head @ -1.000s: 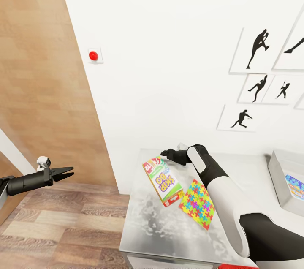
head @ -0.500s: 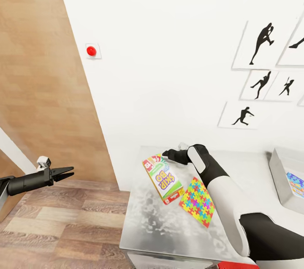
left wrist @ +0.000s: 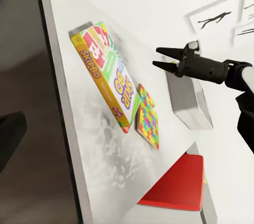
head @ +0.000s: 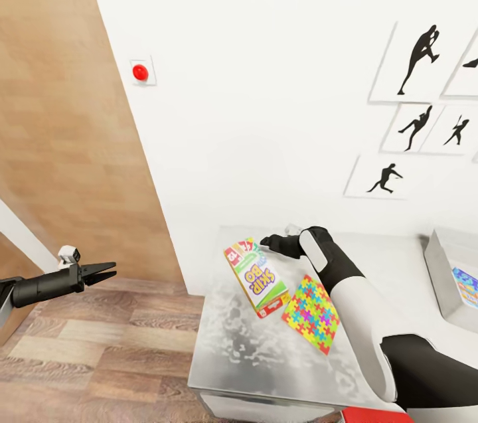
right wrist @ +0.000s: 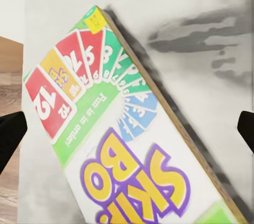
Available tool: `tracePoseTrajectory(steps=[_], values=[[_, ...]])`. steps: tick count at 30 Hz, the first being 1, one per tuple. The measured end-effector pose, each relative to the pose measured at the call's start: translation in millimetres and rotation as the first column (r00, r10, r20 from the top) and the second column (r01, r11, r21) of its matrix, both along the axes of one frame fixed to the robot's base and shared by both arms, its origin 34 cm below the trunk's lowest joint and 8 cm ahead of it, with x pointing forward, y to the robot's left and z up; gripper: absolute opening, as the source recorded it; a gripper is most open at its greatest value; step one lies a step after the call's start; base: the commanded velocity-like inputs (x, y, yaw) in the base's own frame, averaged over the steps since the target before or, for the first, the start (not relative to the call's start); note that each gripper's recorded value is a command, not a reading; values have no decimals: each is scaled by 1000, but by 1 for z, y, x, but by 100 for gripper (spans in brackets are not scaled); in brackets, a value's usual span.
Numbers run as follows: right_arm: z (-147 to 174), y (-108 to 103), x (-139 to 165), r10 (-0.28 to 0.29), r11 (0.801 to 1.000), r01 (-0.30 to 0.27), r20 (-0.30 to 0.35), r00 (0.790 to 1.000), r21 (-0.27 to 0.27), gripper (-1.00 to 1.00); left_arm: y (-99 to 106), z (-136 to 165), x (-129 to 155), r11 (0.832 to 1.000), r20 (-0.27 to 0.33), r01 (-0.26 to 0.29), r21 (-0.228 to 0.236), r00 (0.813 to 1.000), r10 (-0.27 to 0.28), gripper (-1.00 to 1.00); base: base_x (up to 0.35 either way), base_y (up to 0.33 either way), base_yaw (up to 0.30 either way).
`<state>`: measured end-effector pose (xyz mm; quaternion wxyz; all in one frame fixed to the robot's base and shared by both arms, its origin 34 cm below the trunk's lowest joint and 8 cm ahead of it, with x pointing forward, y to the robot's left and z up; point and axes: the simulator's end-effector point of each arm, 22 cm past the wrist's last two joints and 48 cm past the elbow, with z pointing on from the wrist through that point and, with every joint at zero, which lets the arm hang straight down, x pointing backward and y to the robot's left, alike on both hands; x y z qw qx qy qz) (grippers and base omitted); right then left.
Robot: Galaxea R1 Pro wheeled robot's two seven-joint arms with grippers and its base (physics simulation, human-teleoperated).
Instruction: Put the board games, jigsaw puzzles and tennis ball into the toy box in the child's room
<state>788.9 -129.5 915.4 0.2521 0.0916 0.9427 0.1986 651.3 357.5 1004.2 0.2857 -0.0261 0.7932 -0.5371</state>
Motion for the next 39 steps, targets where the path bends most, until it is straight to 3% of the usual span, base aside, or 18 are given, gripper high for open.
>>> tracePoseTrajectory(steps=[26, 39], values=[[-29, -7, -1, -15, 1000, 15, -27, 1000, 1, 100, 0, -23, 0, 1000, -42, 0, 0, 999, 0, 100, 0, 0, 0], [-45, -6, -5, -16, 1000, 16, -55, 998, 12, 100, 0, -35, -1, 1000, -34, 10, 16, 999, -9, 100, 0, 0, 0]])
